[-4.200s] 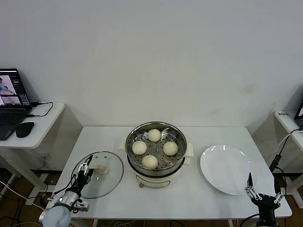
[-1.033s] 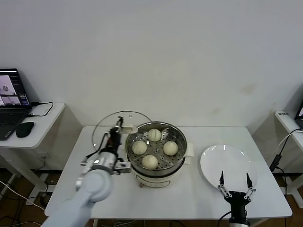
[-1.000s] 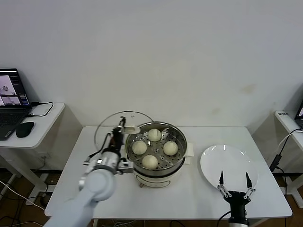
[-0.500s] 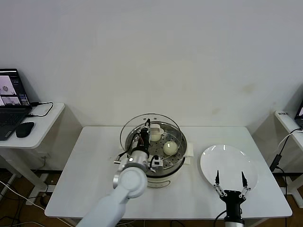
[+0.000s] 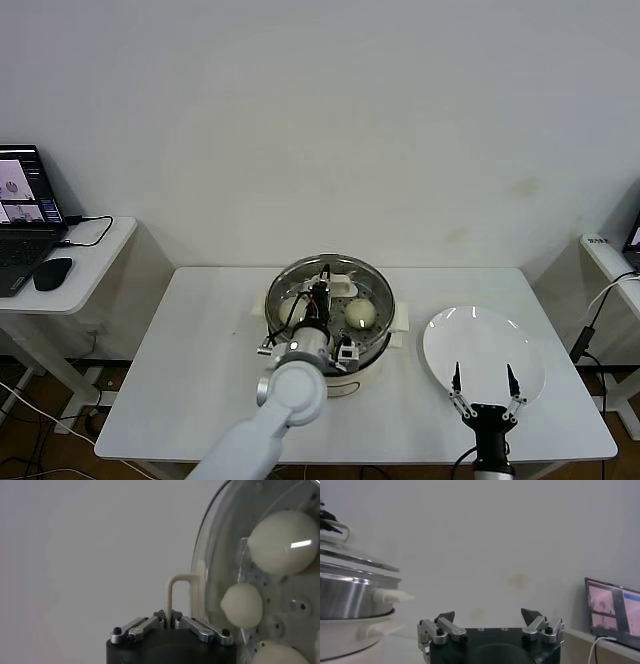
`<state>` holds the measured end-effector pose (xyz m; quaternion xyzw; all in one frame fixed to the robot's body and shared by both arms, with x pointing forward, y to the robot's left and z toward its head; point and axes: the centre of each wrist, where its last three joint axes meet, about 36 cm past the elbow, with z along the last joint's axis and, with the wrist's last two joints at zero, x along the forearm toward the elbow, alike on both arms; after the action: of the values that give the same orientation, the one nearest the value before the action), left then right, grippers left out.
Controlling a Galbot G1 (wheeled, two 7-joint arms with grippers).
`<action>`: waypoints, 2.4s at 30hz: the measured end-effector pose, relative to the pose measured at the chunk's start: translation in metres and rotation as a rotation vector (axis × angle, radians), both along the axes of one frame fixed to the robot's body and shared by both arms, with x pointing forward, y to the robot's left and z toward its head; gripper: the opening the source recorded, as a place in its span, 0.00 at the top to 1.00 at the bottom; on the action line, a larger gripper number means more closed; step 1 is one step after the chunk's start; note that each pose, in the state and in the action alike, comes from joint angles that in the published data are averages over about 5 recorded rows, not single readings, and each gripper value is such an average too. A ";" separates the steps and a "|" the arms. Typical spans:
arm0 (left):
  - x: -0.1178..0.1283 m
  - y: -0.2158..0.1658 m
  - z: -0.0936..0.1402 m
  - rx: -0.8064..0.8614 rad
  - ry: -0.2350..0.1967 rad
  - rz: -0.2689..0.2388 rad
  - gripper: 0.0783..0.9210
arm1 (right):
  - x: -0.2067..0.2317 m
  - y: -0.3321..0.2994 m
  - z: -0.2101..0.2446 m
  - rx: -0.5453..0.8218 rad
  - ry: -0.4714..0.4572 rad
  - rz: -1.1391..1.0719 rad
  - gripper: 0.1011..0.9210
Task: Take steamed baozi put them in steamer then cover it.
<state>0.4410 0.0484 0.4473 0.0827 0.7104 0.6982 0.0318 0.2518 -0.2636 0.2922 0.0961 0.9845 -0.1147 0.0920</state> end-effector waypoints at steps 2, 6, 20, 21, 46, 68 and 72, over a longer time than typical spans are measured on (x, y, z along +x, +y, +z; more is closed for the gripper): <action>-0.001 0.000 -0.002 0.001 0.004 0.001 0.93 | -0.001 0.000 0.000 0.000 0.000 0.002 0.12; -0.002 0.000 -0.005 0.001 0.012 0.004 0.93 | -0.001 0.000 0.000 -0.001 -0.001 0.004 0.12; 0.003 -0.004 -0.012 0.000 0.016 0.013 0.93 | -0.002 0.000 -0.001 -0.003 -0.003 0.017 0.12; 0.003 -0.004 -0.012 0.001 0.016 0.014 0.93 | -0.002 -0.001 -0.001 -0.003 -0.003 0.018 0.12; -0.034 0.014 -0.008 -0.108 -0.033 -0.017 0.27 | -0.007 -0.003 -0.001 -0.009 0.006 0.030 0.12; -0.129 0.146 -0.026 -0.936 -0.069 -0.078 0.12 | -0.021 -0.021 0.007 -0.016 0.034 0.058 0.12; -0.149 0.173 -0.038 -1.132 -0.028 0.025 0.12 | -0.028 -0.026 0.011 0.001 0.069 0.095 0.12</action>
<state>0.2924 0.2215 0.4097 0.0350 0.9745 0.2096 0.0723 0.2237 -0.2894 0.3035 0.0451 0.9905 -0.1129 0.0635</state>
